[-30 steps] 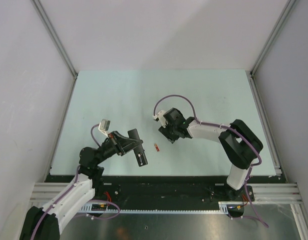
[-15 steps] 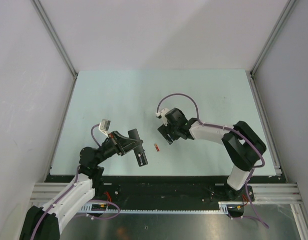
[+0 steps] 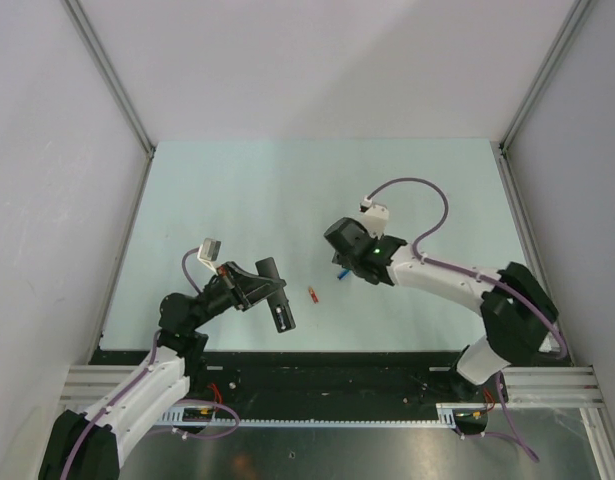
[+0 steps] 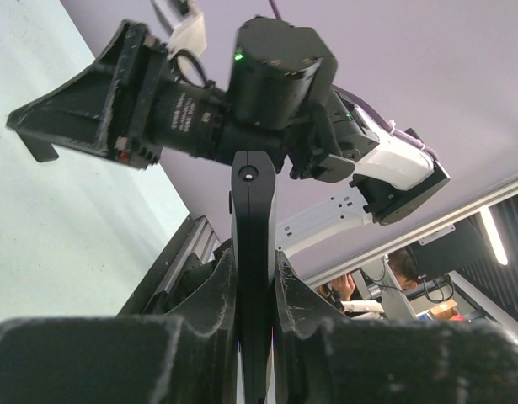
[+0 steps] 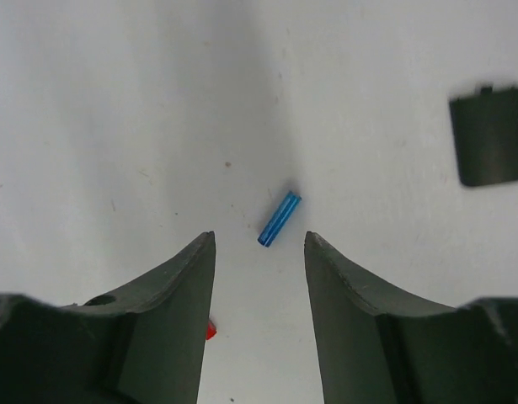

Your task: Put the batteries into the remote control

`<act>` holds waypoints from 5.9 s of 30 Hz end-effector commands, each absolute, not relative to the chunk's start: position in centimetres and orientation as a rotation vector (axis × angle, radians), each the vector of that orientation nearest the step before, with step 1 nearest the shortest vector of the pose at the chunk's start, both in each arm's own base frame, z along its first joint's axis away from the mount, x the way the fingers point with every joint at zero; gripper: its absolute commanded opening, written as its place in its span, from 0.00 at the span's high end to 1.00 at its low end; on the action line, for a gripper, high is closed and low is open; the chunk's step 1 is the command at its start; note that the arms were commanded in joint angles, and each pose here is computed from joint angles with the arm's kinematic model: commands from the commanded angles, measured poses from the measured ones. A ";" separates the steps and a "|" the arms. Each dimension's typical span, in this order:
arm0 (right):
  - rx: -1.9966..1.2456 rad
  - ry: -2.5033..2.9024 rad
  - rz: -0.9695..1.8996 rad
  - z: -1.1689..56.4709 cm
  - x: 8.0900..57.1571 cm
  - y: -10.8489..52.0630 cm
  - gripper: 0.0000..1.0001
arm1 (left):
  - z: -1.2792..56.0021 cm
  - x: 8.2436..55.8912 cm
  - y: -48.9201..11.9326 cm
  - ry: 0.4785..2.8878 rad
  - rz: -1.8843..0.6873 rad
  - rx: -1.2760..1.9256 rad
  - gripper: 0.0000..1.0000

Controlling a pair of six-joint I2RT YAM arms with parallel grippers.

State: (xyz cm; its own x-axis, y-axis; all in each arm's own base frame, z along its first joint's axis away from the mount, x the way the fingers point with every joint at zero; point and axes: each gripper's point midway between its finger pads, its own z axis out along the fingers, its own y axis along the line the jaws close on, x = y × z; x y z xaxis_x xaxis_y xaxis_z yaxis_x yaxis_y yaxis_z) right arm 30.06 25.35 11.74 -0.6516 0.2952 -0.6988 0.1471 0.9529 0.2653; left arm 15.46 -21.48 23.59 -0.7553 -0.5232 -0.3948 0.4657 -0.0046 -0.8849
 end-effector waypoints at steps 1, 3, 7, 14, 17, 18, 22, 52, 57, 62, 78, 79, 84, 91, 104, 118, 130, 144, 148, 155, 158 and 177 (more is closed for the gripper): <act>0.623 2.301 0.107 9.5 29.2 24.6 0.48 | 15.3 14.1 -20.9 1.753 -1.792 -0.170 1.00; 0.654 2.324 0.100 8.8 29.0 25.0 0.48 | 15.3 14.1 -20.8 1.755 -1.792 -0.178 1.00; 0.677 2.376 0.076 6.7 28.7 25.6 0.48 | 15.0 14.1 -20.8 1.757 -1.791 -0.190 1.00; 0.693 2.410 0.080 5.3 28.9 26.8 0.52 | 14.9 14.0 -20.7 1.757 -1.790 -0.186 1.00; 0.682 2.415 0.092 5.2 29.3 27.5 0.53 | 14.8 14.0 -20.7 1.757 -1.789 -0.188 1.00; 0.678 2.418 0.092 5.2 29.3 27.7 0.52 | 14.8 14.0 -20.7 1.760 -1.789 -0.188 1.00; 0.668 2.435 0.096 4.8 29.6 28.3 0.54 | 14.7 14.0 -20.7 1.760 -1.789 -0.188 1.00; 0.702 2.534 0.034 1.6 28.2 28.3 0.71 | 14.5 13.8 -20.7 1.769 -1.791 -0.186 1.00; 0.698 2.553 0.000 1.0 28.0 27.8 0.74 | 14.6 13.8 -20.7 1.769 -1.792 -0.184 1.00; 0.659 2.573 -0.008 0.8 27.8 27.6 0.90 | 14.5 13.8 -20.7 1.770 -1.792 -0.185 1.00; -0.217 2.674 -0.098 0.9 26.5 22.5 1.00 | 14.5 14.0 -20.7 1.770 -1.782 -0.187 1.00; -0.269 2.649 -0.101 1.4 26.7 22.4 1.00 | 14.4 14.0 -20.7 1.772 -1.779 -0.189 1.00; -0.382 2.561 -0.057 4.3 25.9 23.1 1.00 | 14.6 14.6 -20.6 1.759 -1.759 -0.209 1.00; -0.593 2.394 0.140 12.7 21.5 24.7 1.00 | 16.4 16.9 -20.7 1.720 -1.694 -0.228 1.00; -0.735 2.310 0.570 22.0 13.4 24.9 1.00 | 19.8 21.5 -23.3 1.696 -1.673 -0.267 1.00; -0.838 2.465 0.705 21.7 11.8 28.4 1.00 | 21.8 23.1 -28.1 1.563 -1.916 -0.253 1.00; -0.836 2.594 0.745 19.9 12.7 29.6 1.00 | 22.0 23.4 -28.8 1.542 -1.935 -0.245 1.00; -0.753 2.694 0.681 18.8 14.2 30.0 1.00 | 23.0 23.0 -28.5 1.499 -1.965 -0.248 1.00; -0.738 2.724 0.660 18.4 14.2 29.9 1.00 | 23.6 22.6 -28.4 1.473 -1.963 -0.234 1.00; -0.719 2.756 0.613 17.8 14.2 29.6 1.00 | 24.2 22.2 -28.0 1.448 -1.955 -0.223 1.00; -0.710 2.756 0.607 17.7 14.4 29.6 1.00 | 24.3 22.0 -28.1 1.445 -1.957 -0.214 1.00; -0.613 2.776 0.541 17.3 15.8 29.8 1.00 | 25.2 21.0 -28.1 1.415 -1.970 -0.187 1.00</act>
State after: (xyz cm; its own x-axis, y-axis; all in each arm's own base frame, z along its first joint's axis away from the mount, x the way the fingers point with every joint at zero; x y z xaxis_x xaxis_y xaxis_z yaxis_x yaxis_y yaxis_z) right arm 14.68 29.54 16.53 -0.8728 -0.3945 -0.2874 -0.4750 0.8221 0.3139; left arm 23.19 -29.15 15.66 -0.8127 -0.5647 -0.1437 0.1259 0.0708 -0.9895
